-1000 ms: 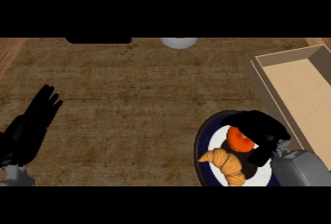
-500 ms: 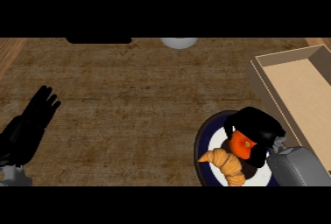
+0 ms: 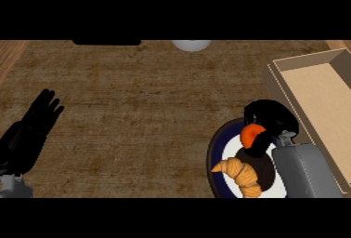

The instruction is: Pick the squash from the plate and place it in the cardboard box

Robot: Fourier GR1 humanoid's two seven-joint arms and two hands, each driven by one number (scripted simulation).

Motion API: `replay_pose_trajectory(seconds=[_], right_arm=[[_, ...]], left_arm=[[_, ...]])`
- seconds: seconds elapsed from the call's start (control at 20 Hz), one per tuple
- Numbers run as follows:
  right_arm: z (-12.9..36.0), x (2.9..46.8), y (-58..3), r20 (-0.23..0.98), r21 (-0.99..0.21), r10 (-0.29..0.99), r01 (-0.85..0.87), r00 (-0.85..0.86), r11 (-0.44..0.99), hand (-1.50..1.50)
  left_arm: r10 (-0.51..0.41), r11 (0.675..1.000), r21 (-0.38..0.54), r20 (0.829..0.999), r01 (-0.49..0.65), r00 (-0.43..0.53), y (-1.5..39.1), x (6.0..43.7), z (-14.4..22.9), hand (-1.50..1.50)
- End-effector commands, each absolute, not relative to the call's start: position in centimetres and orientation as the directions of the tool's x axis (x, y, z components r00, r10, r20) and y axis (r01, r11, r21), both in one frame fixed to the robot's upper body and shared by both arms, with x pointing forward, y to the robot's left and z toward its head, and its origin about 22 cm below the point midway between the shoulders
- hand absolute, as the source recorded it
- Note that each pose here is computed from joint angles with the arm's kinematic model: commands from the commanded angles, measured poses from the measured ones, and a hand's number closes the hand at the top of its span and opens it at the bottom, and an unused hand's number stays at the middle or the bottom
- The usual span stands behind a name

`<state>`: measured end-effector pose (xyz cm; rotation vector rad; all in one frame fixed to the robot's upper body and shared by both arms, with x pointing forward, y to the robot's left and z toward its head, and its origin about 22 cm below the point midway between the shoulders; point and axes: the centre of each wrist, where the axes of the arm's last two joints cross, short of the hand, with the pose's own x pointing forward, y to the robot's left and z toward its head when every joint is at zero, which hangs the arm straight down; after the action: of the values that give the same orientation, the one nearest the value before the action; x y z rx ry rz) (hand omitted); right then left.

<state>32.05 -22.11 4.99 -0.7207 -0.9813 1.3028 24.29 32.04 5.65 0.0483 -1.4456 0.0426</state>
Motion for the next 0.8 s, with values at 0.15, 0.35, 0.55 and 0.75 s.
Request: replay_pose_trajectory(seconds=[0.15, 0.35, 0.55, 0.75], right_arm=[[7.9, 36.2, -19.0, 0.165, -0.933, 0.917, -0.243, 0.362, 0.264, 1.50], [11.4, 37.3, -15.3, 0.171, -0.968, 0.928, -0.121, 0.330, 0.221, 1.50], [15.9, 34.9, -13.0, 0.193, -0.980, 0.943, 0.013, 0.273, 0.197, 1.50], [21.1, 33.8, -12.4, 0.234, -0.966, 0.924, 0.178, 0.301, 0.187, 1.50]], left_arm=[[-0.007, 0.999, 0.012, 0.992, -0.040, 0.126, 31.2, 24.1, 5.1, 0.00], [-0.004, 0.999, 0.009, 0.994, -0.050, 0.108, 31.6, 24.2, 5.1, 0.00], [0.012, 0.998, -0.004, 0.992, -0.065, 0.128, 30.6, 23.6, 5.7, 0.00], [-0.004, 0.998, 0.012, 0.991, -0.057, 0.137, 33.1, 24.1, 7.2, 0.00]])
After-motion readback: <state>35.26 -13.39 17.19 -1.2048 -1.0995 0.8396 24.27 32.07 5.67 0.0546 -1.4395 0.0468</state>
